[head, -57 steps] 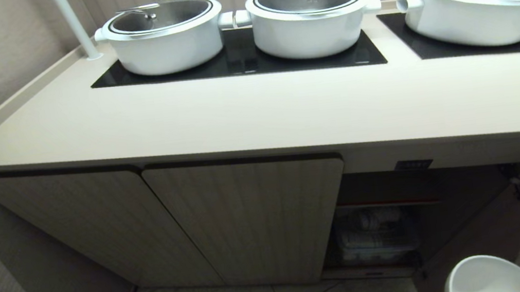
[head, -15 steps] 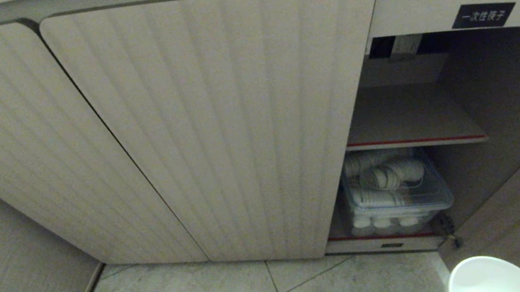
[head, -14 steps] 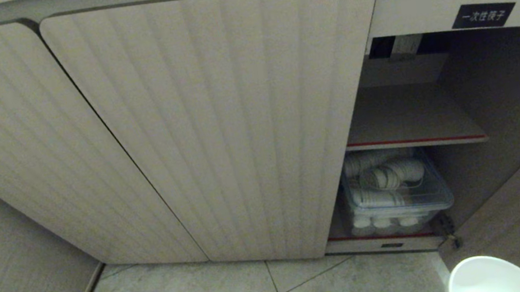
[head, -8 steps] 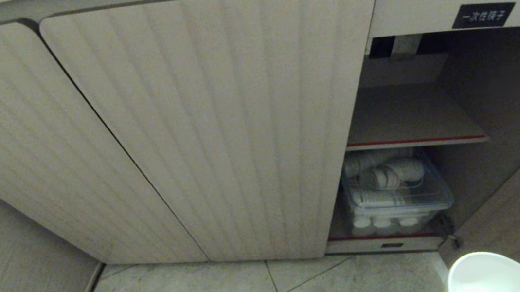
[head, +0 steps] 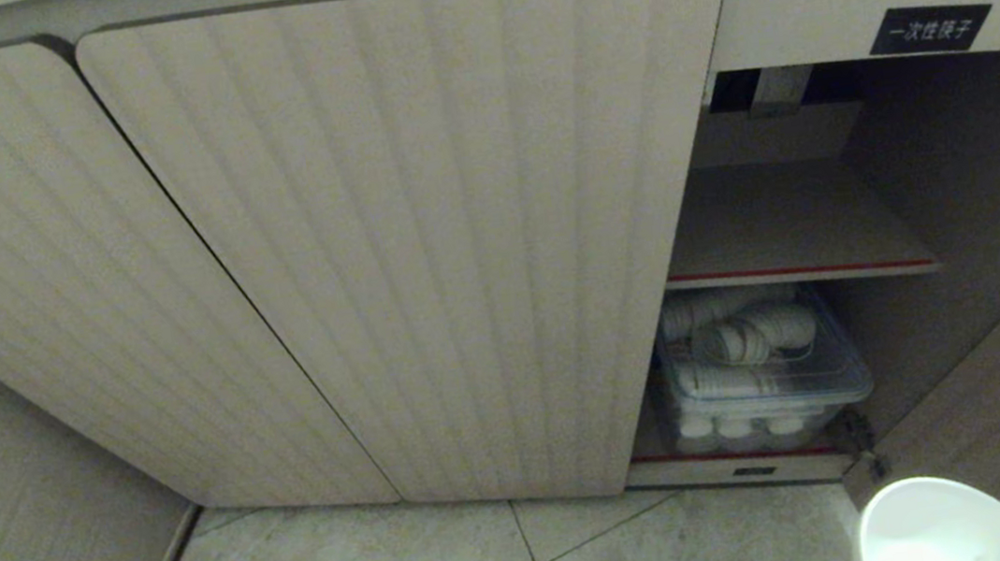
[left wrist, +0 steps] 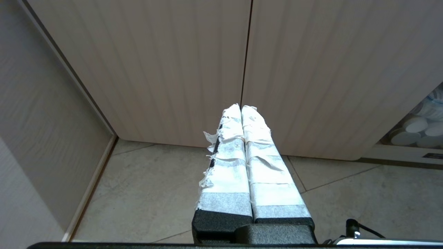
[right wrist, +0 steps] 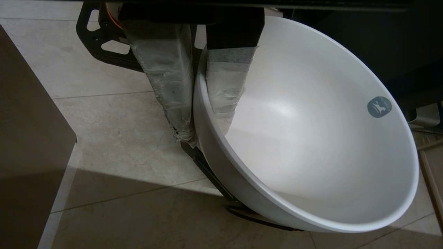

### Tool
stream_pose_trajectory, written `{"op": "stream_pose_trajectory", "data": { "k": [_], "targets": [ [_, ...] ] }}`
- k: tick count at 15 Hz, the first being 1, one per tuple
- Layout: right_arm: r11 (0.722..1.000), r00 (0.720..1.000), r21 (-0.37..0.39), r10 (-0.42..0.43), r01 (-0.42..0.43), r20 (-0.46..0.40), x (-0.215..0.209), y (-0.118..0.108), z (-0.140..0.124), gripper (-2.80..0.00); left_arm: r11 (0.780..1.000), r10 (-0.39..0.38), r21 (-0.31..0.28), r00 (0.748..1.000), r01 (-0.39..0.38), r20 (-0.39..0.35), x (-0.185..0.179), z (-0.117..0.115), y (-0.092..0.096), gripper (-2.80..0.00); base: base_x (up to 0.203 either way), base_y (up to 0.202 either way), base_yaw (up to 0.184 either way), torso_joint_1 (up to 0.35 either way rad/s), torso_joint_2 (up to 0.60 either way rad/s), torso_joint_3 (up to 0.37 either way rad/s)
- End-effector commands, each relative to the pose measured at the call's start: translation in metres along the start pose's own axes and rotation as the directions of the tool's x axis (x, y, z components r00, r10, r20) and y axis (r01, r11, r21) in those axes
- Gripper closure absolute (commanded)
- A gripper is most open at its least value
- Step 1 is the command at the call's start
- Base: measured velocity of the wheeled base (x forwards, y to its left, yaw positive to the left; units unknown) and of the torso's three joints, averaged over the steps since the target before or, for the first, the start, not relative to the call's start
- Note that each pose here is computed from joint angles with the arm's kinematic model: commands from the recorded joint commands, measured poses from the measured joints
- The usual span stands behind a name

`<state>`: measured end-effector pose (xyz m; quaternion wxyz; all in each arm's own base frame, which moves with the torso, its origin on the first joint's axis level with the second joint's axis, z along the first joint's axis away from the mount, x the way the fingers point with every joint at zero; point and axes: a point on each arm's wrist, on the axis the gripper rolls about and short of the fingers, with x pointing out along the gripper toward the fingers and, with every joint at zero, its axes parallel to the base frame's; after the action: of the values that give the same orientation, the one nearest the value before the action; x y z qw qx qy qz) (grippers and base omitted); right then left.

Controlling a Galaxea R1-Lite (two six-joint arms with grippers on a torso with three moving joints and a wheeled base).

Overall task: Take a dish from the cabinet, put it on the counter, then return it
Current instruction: Put it back into the cabinet

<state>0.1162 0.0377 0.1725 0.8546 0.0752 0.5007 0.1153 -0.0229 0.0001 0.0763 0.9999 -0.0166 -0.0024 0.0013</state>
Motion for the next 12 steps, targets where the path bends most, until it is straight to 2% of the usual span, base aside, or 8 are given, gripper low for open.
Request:
{"op": "stream_pose_trajectory", "data": {
  "k": [1,6,12],
  "targets": [
    [1.000,1.000,0.004,-0.008,0.008,-0.010,0.0009,-0.0011,-0.0029,0.00,1.000,0.000,-0.001,1.000,0.000,0.001,-0.0001,0.0001,0.0000,0.00,0.000,0.000,0.000,0.000,0.00,0.000],
    [1.000,1.000,0.009,-0.018,0.018,0.002,0.0004,-0.0010,-0.0016,0.00,1.000,0.000,-0.001,1.000,0.000,0.000,0.0000,-0.0001,0.0000,0.00,0.000,0.000,0.000,0.000,0.00,0.000],
    [0.996,1.000,0.087,-0.020,0.018,0.016,-0.0006,-0.0010,0.0005,0.00,1.000,0.000,-0.001,1.000,0.000,0.001,0.0000,0.0001,0.0000,0.00,0.000,0.000,0.000,0.000,0.00,0.000]
  ]
}}
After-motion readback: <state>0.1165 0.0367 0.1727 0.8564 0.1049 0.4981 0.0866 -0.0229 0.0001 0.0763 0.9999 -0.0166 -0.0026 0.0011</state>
